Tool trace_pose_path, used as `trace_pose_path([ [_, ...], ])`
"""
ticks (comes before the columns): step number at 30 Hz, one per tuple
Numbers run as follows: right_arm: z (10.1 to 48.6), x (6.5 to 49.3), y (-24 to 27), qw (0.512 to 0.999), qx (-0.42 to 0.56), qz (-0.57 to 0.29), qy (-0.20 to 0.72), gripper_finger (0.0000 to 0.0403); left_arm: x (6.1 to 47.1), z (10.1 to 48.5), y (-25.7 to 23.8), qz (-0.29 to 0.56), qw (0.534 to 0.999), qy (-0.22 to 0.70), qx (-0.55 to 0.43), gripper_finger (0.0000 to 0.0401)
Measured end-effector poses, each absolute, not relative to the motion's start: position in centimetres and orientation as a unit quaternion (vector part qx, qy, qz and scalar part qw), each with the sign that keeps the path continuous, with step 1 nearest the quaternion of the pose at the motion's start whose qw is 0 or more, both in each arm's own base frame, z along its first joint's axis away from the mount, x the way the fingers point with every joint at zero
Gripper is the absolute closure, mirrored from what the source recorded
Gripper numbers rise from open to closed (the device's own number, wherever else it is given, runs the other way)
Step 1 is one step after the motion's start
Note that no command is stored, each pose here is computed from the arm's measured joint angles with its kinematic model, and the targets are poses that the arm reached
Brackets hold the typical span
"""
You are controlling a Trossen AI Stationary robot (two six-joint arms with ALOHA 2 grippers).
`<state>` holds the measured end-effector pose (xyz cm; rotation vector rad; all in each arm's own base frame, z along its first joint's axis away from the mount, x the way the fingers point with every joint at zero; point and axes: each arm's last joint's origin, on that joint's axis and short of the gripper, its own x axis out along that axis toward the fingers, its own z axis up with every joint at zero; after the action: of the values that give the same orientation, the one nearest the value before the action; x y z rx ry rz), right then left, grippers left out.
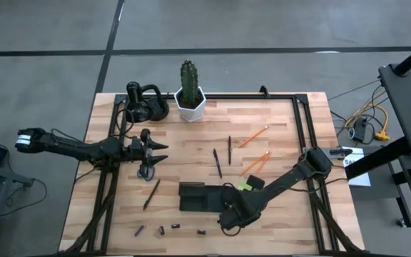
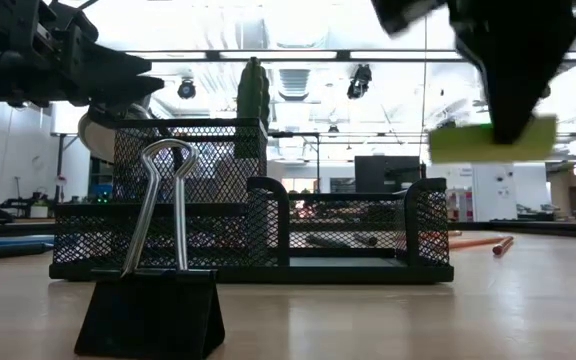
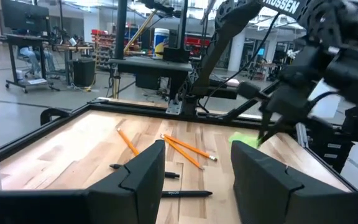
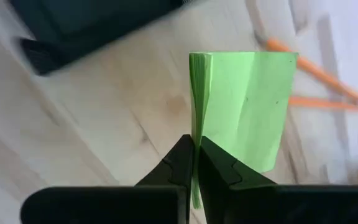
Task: Pick and place office supplies into organizer
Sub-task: Put the sticky note into the desk organizer
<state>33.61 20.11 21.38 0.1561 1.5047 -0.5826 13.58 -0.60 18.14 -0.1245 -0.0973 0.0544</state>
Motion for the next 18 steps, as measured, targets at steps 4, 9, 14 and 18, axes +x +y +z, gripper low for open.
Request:
trace_pose_path([
  [4,22.7,33.7,21.1,0.722,0.051,-0.244,0.645,0.0394,13.6,18.2,-0.6,0.027,0.996,-0.05,-0.062,0.0232],
  [9,23.6,33.9,22.3,0.755,0.013,-0.213,0.62,0.0395,13.6,18.2,-0.6,0.027,0.996,-0.05,-0.062,0.0232],
  [14,23.1,34.4,23.0,0.768,-0.01,-0.178,0.615,0.0395,13.6,18.2,-0.6,0.027,0.996,-0.05,-0.062,0.0232],
  [18,22.4,34.7,23.0,0.765,-0.045,-0.161,0.622,0.0395,13.6,18.2,-0.6,0.027,0.996,-0.05,-0.062,0.0232],
])
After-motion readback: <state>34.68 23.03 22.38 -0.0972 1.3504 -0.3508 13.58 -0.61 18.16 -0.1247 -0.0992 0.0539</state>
